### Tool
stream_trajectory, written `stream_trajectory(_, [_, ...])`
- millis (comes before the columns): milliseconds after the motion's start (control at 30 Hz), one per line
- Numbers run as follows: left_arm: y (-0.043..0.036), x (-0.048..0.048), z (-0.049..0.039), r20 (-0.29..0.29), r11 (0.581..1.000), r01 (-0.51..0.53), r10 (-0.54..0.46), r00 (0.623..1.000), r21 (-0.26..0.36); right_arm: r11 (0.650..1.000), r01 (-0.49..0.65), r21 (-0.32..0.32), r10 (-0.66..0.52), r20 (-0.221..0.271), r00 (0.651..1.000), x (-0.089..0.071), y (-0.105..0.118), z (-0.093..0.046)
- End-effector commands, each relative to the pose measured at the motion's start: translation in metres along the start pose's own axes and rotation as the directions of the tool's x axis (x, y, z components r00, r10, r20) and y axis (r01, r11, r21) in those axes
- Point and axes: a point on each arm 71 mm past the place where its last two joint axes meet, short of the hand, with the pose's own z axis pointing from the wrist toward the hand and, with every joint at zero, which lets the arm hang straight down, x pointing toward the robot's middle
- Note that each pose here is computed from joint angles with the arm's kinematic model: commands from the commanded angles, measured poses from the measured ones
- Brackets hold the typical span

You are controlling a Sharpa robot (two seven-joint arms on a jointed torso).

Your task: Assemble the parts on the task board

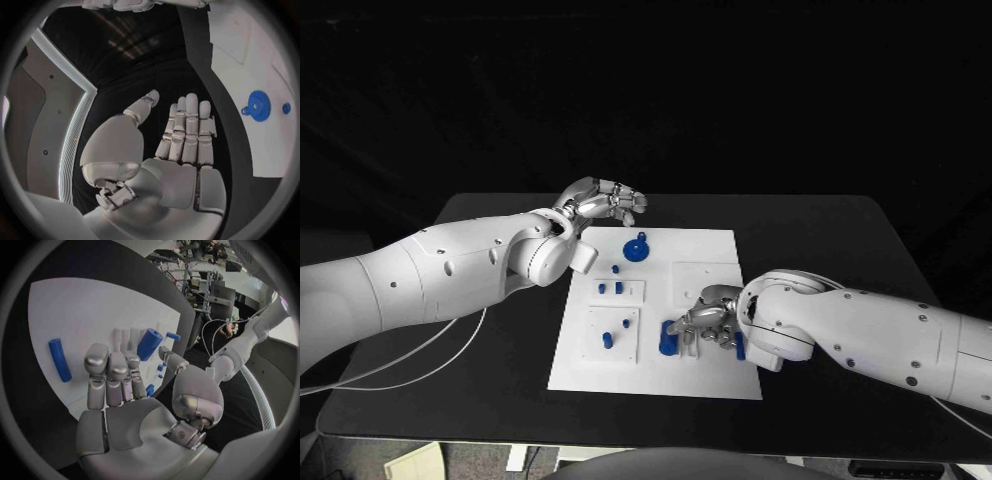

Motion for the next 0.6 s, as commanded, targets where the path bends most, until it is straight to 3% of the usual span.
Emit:
stream_trajectory(33, [-0.0013,0.0023,0.0004,-0.013,1.0,0.004,-0.004,1.0,0.008,0.998,0.015,-0.068,-0.014,0.018,1.0,0.001,0.002,-0.003])
stream_trajectory(200, [-0.0009,0.0006,0.0002,-0.009,1.0,0.002,-0.002,1.0,0.006,0.989,0.007,-0.151,-0.008,-0.004,1.0,0.005,0.004,-0.012])
stream_trajectory(600, [-0.0008,0.0004,-0.0001,-0.009,1.0,0.002,-0.002,1.0,0.005,0.986,0.038,-0.161,-0.043,-0.028,0.999,0.011,0.007,-0.016])
